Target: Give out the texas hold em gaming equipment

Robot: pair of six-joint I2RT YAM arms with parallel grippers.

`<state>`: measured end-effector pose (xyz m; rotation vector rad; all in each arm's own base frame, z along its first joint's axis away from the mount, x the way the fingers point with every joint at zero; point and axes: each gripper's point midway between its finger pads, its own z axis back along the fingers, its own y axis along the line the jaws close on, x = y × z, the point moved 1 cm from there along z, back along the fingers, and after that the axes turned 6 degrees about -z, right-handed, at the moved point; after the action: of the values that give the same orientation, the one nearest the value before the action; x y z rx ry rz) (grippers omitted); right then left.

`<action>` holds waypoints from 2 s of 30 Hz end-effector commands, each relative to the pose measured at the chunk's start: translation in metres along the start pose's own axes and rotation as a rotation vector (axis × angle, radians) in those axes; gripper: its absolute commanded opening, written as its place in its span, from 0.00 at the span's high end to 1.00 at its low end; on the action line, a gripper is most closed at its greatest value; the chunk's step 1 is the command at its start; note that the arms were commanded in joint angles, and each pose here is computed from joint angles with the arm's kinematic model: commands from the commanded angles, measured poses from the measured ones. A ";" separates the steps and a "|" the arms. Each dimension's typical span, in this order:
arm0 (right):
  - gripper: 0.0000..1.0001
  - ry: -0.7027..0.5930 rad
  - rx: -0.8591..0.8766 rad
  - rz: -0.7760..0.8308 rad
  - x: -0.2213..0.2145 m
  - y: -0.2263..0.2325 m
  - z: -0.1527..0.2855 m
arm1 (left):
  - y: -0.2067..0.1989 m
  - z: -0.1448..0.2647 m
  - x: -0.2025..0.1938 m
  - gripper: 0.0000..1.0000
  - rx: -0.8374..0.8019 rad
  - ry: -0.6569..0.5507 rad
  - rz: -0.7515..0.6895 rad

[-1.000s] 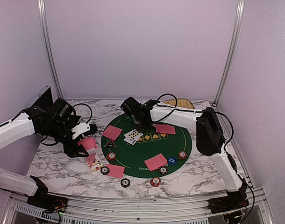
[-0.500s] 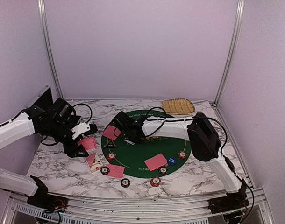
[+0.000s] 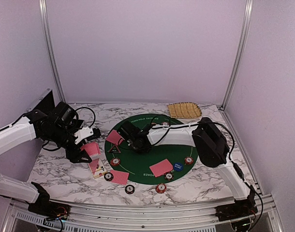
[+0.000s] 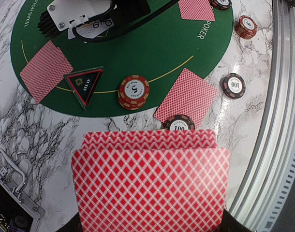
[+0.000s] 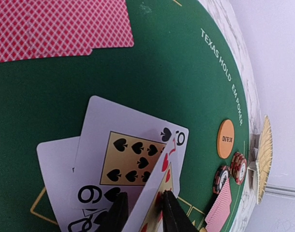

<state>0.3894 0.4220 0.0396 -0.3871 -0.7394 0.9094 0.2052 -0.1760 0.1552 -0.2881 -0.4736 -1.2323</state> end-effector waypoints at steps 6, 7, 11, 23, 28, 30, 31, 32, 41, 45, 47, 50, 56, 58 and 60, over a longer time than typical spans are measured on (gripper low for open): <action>0.50 -0.042 0.145 -0.085 0.008 0.009 0.028 | 0.003 0.004 0.007 1.00 0.012 -0.036 0.003; 0.46 -0.043 0.154 -0.089 0.008 0.010 0.029 | 0.003 0.004 0.006 1.00 0.012 -0.035 0.004; 0.36 -0.034 0.173 -0.096 0.004 0.011 0.032 | 0.002 0.004 0.006 1.00 0.013 -0.035 0.003; 0.01 -0.114 0.339 -0.382 0.024 -0.026 0.076 | 0.001 0.006 0.006 1.00 0.015 -0.041 0.001; 0.01 -0.135 0.359 -0.663 0.037 -0.071 0.096 | 0.002 0.007 0.008 1.00 0.014 -0.047 0.001; 0.01 -0.155 0.470 -0.776 0.040 -0.082 0.103 | 0.002 0.008 0.009 1.00 0.015 -0.051 0.002; 0.01 -0.174 0.592 -0.830 0.042 -0.081 0.107 | 0.002 0.008 0.010 1.00 0.017 -0.053 0.001; 0.01 -0.203 0.702 -0.886 0.046 -0.083 0.111 | 0.002 0.009 0.010 1.00 0.017 -0.054 0.001; 0.01 -0.169 1.064 -1.024 0.054 -0.070 0.133 | 0.002 0.009 0.009 1.00 0.020 -0.052 -0.003; 0.01 -0.212 1.210 -0.986 0.069 -0.043 0.164 | 0.002 0.009 0.011 1.00 0.016 -0.056 -0.002; 0.01 -0.198 1.264 -0.954 0.077 -0.024 0.177 | 0.002 0.009 0.011 1.00 0.015 -0.058 -0.003; 0.01 -0.164 1.372 -0.935 0.084 0.008 0.196 | 0.003 0.009 0.013 1.00 0.017 -0.062 -0.005; 0.01 -0.131 1.509 -0.933 0.091 0.049 0.209 | 0.003 0.011 0.016 1.00 0.016 -0.076 -0.003; 0.01 -0.136 1.517 -0.934 0.094 0.051 0.209 | 0.003 0.011 0.015 1.00 0.017 -0.074 -0.004; 0.01 -0.128 1.464 -0.928 0.094 0.048 0.200 | 0.002 0.011 0.014 1.00 0.016 -0.072 -0.002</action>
<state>0.2420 0.5223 0.1735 1.1990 -0.1110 0.3798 0.2057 -0.1780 0.1585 -0.2975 -0.4911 -1.2307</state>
